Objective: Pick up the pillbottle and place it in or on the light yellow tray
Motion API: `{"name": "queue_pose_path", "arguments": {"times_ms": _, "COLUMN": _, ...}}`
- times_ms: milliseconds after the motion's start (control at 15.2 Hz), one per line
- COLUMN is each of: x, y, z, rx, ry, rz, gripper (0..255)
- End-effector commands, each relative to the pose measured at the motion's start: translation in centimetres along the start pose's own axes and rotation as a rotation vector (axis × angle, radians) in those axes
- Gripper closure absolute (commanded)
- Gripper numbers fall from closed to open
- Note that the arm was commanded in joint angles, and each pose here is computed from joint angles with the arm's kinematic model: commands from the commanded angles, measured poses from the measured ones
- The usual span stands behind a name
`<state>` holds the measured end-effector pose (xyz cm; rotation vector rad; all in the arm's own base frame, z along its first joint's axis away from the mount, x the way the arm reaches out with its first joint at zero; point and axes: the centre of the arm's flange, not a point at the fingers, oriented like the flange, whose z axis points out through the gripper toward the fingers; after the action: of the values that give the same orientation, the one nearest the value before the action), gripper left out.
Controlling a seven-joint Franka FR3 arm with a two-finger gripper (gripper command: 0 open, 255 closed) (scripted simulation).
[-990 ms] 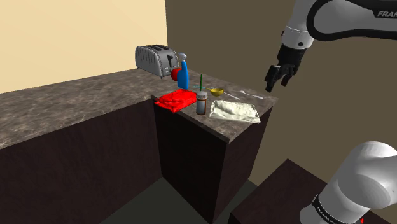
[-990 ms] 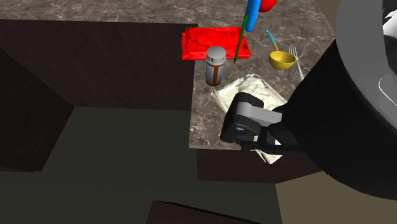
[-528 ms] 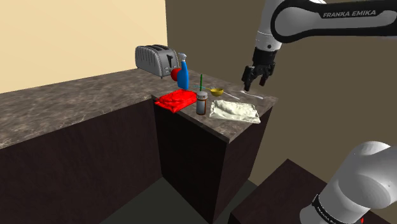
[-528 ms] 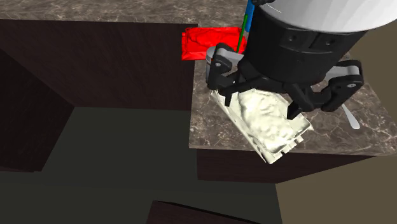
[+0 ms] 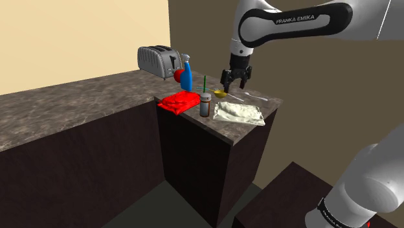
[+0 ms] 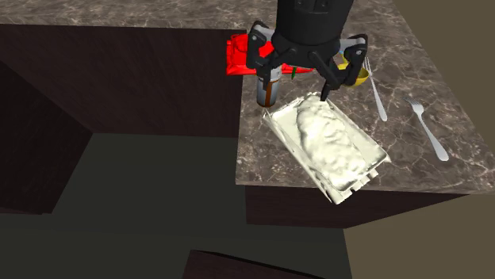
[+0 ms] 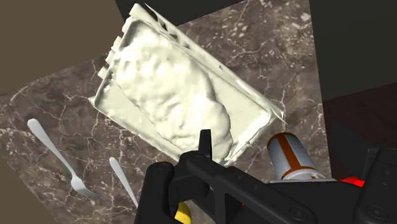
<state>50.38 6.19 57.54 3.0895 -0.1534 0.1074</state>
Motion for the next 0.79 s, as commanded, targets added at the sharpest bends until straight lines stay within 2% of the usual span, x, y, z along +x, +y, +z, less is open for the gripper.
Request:
{"name": "queue_pose_path", "arguments": {"times_ms": 0, "x": 2.3, "y": -0.9, "z": 0.8, "rx": 0.007, "ry": -0.012, "rz": 0.001, "gripper": 0}}
{"name": "queue_pose_path", "arguments": {"times_ms": 660, "x": 14.1, "y": -6.1, "z": 5.6, "rx": 0.039, "ry": -0.066, "rz": 0.005, "gripper": 0}}
{"name": "queue_pose_path", "arguments": {"times_ms": 726, "x": 14.4, "y": -6.2, "z": 5.7, "rx": 0.039, "ry": -0.068, "rz": 0.005, "gripper": 0}}
